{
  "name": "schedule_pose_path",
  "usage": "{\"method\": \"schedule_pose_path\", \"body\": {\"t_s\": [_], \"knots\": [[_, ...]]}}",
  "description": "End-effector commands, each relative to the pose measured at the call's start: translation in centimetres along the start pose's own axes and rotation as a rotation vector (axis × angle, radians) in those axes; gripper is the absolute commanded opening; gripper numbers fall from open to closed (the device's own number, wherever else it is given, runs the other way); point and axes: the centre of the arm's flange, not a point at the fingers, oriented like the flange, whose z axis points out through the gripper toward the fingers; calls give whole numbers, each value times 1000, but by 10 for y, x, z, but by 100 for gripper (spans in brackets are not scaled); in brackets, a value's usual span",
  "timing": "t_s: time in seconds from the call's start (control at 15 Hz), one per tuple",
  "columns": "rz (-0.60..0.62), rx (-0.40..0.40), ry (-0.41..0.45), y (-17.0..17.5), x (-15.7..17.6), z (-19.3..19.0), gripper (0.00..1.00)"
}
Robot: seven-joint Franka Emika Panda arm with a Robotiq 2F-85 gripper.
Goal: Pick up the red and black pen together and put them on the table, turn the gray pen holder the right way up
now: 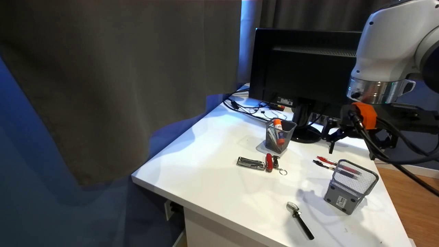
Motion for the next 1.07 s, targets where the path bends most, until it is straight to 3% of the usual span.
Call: {"method": "schedule_pose_path", "body": {"t_s": [0.0, 0.2, 0.6, 1.0], "knots": [[38, -4, -13, 4, 8, 1, 100], [180, -25, -67, 28, 38, -1, 100], [353, -49, -334, 79, 102, 14, 100], [341, -26, -587, 114, 121, 45, 100]]}}
